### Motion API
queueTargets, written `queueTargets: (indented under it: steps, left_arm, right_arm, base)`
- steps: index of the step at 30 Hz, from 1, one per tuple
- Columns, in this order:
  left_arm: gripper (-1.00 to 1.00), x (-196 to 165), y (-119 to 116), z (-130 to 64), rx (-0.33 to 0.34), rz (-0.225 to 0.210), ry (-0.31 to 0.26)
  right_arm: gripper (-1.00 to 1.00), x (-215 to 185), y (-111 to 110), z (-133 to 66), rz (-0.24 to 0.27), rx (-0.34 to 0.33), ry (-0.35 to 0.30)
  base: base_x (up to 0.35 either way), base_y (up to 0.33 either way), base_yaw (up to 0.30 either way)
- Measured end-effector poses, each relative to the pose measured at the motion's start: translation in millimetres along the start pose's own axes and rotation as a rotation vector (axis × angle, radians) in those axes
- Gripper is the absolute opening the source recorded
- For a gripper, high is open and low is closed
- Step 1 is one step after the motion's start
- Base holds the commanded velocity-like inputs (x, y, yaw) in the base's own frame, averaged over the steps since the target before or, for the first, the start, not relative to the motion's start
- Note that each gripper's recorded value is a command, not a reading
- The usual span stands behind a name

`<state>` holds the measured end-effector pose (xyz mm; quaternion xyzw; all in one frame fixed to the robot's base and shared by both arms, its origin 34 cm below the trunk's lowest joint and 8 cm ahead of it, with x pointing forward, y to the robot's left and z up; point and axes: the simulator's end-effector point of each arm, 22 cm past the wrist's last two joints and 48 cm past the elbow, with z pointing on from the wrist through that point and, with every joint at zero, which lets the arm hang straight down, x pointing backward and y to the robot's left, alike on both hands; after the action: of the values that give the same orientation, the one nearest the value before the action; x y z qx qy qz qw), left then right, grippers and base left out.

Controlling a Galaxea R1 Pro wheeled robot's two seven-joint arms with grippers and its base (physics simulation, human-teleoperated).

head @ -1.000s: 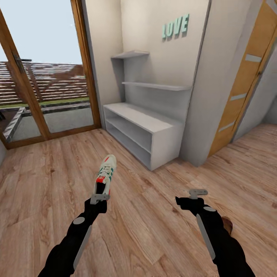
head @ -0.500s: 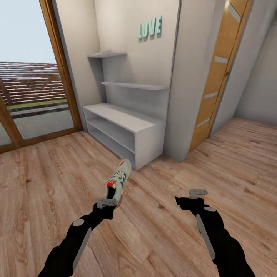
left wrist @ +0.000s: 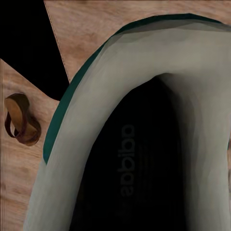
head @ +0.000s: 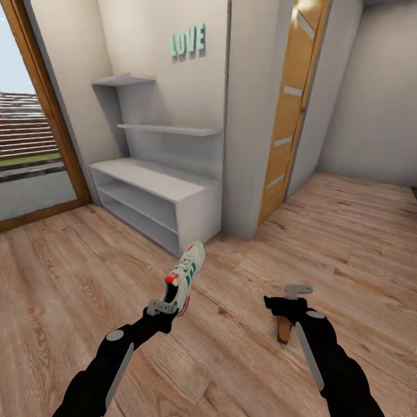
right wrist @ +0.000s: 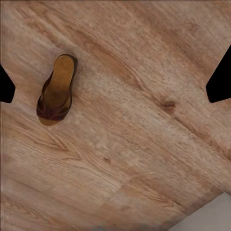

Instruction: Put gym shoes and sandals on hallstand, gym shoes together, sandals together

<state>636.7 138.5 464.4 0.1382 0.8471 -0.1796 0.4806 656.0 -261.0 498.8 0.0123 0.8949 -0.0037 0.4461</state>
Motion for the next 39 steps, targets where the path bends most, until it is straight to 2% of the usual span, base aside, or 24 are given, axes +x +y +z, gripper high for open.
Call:
queueTargets:
  steps: [8,14,25,39]
  left_arm:
    - [-1.0,0.0,-0.3,0.0,0.001,0.0,0.0]
    - [-1.0,-0.2,-0.4,0.0,0.001,0.0,0.0]
    - [-1.0,-0.2,-0.8,0.2,0.002,0.0,0.0]
    - [-1.0,0.2,-0.6,0.3,0.001,0.0,0.001]
  right_arm:
    - [1.0,0.0,0.1,0.0,0.0,0.0,0.0]
    - [1.0,0.1,0.0,-0.1,0.0,0.0,0.0]
    - [1.0,0.1,0.0,0.1,0.0,0.0,0.0]
    - [1.0,0.3,-0.1,0.1,0.0,0.0,0.001]
  base:
    - [0.327,0.0,-0.101]
    - [0.333,0.094,-0.254]
    - [0.284,0.214,-0.296]
    - [0.19,0.254,-0.3]
